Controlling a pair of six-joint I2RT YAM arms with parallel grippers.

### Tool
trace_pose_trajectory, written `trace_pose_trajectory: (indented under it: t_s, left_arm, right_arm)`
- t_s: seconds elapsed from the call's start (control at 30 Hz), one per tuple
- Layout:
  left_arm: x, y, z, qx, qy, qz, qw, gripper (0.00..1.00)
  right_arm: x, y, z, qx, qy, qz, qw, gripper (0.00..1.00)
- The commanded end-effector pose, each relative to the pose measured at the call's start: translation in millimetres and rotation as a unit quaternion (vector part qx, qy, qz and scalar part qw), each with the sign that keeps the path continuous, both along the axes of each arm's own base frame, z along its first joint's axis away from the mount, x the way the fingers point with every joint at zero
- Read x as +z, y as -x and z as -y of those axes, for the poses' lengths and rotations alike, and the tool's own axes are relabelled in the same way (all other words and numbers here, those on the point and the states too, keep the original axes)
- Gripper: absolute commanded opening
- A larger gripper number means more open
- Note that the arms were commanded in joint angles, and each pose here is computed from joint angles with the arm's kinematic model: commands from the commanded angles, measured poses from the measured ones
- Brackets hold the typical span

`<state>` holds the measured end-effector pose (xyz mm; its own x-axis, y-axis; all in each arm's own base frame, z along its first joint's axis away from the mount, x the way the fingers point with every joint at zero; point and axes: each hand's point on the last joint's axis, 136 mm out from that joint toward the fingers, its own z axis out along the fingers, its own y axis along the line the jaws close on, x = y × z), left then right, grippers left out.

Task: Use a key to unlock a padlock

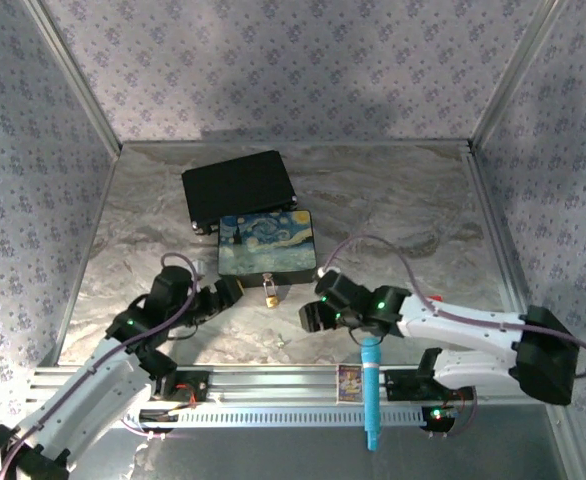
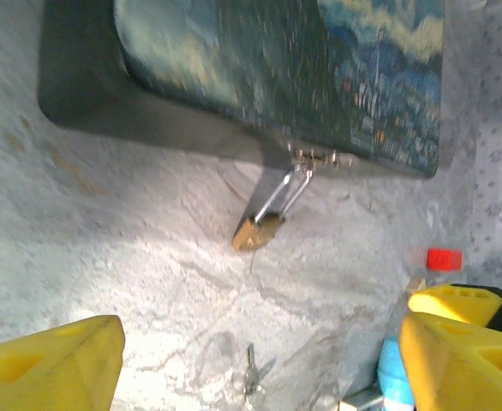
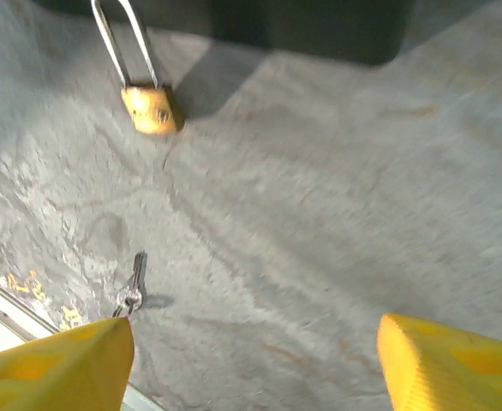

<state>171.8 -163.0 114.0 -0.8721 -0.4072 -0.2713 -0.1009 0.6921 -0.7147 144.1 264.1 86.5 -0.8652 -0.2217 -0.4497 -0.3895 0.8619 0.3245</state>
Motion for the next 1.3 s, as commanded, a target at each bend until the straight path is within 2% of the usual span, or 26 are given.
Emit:
trace_pose_trajectory:
  t_s: [0.0, 0.13, 0.23, 0.37, 0.53, 0.63, 1.07, 1.23, 1.27]
  left_arm:
    - [-12.6, 5.1, 7.9, -0.010, -0.014, -0.023, 1.000, 0.80]
    - [-21.0, 9.9, 18.9, -0.024, -0.016, -0.031, 0.999, 0.80]
    - [-24.2, 9.8, 17.7, -0.016, -0.023, -0.025, 0.999, 0.81]
    - [-27.2, 9.2, 17.7, -0.013, -0.022, -0.024, 0.999, 0.82]
    - [-24.8, 6.2, 16.6, -0.009, -0.026, -0.017, 0.999, 0.82]
    - [-23.7, 4.3, 17.1, -0.007, -0.026, -0.014, 1.000, 0.82]
    - [-29.5, 4.9, 12.7, 0.001, -0.035, -0.019, 0.999, 0.82]
    - [-30.0, 6.1, 7.8, 0.009, -0.038, -0.018, 0.999, 0.82]
    - [-29.4, 6.2, 7.1, 0.011, -0.038, -0.016, 0.999, 0.82]
  right_arm:
    - [0.9, 3.1, -31.6, -0.036, -0.015, 0.011, 0.999, 0.73]
    - [-3.9, 27.1, -84.9, 0.038, -0.041, 0.010, 0.998, 0.65]
    - [-14.5, 32.3, -96.8, 0.049, -0.004, 0.005, 0.999, 0.59]
    - [-29.8, 32.9, -90.5, 0.031, 0.045, -0.003, 0.999, 0.49]
    - [-49.1, 37.6, -74.8, 0.017, 0.108, -0.018, 0.994, 0.46]
    - [-55.0, 43.5, -75.5, 0.019, 0.114, -0.028, 0.993, 0.42]
    - [-76.2, 49.5, -77.7, 0.022, 0.131, -0.043, 0.990, 0.37]
    - [-85.3, 54.2, -84.0, 0.028, 0.108, -0.063, 0.992, 0.27]
    - [-86.0, 54.6, -84.5, 0.030, 0.104, -0.067, 0.992, 0.21]
